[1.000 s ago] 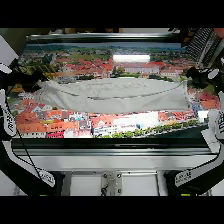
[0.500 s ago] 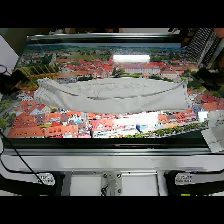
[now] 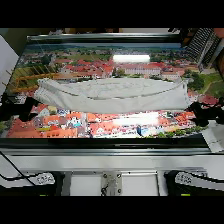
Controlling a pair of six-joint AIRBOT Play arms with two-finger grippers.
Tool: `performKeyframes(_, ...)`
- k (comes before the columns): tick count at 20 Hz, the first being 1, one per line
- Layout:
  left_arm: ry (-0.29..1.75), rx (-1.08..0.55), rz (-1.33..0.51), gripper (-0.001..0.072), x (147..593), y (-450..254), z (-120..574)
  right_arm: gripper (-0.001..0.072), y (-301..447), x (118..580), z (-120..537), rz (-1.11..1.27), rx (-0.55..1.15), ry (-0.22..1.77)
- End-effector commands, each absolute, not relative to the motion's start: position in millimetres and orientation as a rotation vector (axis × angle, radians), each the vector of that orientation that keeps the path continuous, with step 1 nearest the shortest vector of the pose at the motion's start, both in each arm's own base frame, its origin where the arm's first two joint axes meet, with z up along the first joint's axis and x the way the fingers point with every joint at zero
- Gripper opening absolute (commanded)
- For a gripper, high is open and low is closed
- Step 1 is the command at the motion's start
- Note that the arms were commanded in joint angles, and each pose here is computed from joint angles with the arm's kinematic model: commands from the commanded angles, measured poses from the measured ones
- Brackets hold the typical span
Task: Fold the clothes and pants, and hang the long-sleeved shirts on hangers.
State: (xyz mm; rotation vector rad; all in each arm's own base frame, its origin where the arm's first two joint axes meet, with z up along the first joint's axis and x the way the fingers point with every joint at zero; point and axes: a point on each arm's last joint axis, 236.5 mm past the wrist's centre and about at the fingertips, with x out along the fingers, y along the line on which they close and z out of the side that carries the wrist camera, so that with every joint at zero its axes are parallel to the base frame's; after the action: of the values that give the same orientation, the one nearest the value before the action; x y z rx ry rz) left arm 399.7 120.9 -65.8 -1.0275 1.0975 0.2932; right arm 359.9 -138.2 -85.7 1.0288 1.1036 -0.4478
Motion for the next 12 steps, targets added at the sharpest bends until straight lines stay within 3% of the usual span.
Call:
performKeyframes(1, 1.036, -1.095, 0.221, 0.0661, 428.1, 98.4, -75.0, 0.0617, -117.2, 369.7, -97.2, -0.417, 1.106, 1.061)
performKeyframes(12, 1.09, -1.033, 0.124, 0.0658, 475.4, 64.5, -90.1, 0.0609, -50.2, 420.8, -120.5, -0.333, 1.0, 1.029)
